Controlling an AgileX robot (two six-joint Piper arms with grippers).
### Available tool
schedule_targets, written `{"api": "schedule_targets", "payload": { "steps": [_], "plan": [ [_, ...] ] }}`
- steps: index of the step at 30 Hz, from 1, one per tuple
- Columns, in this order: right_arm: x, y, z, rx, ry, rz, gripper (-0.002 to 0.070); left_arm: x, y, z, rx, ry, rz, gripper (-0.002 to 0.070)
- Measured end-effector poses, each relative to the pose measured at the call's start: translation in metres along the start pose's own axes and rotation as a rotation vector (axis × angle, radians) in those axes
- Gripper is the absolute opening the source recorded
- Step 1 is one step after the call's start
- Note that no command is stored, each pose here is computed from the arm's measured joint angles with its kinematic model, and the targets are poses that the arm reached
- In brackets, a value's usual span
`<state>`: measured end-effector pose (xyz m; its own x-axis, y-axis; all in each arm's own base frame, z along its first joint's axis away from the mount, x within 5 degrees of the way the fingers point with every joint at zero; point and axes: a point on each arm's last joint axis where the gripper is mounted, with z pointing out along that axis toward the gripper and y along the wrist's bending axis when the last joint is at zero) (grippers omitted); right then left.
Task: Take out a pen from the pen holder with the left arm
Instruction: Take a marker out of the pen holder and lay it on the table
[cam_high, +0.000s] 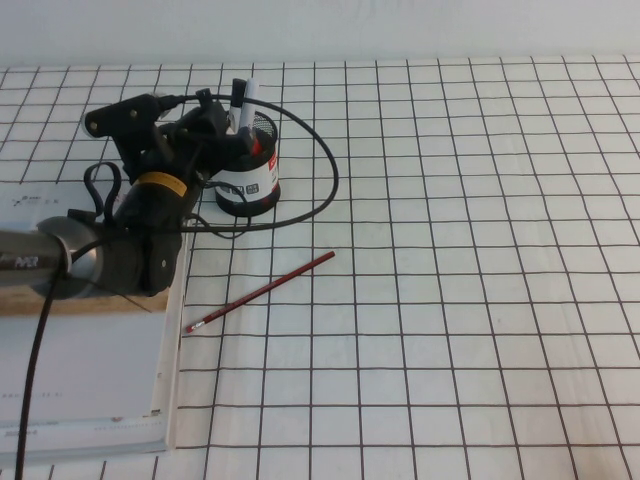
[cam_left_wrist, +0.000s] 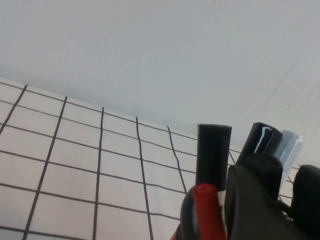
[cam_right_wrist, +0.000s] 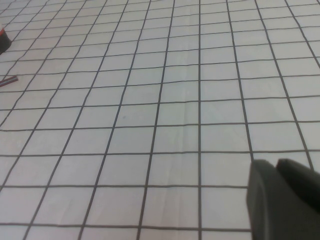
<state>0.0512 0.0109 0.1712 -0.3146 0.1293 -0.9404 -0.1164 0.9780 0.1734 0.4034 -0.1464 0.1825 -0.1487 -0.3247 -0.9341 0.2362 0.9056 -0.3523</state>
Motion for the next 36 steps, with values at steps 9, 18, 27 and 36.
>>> {"api": "schedule_targets", "payload": {
  "steps": [9,18,27,36],
  "plan": [
    [0.000,0.000,0.000,0.000,0.000,0.000,-0.0015,0.004,0.001,0.002,-0.004,0.016,0.002,0.0178],
    [0.000,0.000,0.000,0.000,0.000,0.000,-0.0015,0.005,0.001,0.002,-0.003,0.014,0.002,0.0115],
    [0.000,0.000,0.000,0.000,0.000,0.000,-0.0015,0.004,-0.001,0.002,0.023,0.008,0.025,0.0084],
    [0.000,0.000,0.000,0.000,0.000,0.000,-0.0015,-0.008,-0.009,-0.002,0.053,0.030,0.057,0.0084]
  ]
}}
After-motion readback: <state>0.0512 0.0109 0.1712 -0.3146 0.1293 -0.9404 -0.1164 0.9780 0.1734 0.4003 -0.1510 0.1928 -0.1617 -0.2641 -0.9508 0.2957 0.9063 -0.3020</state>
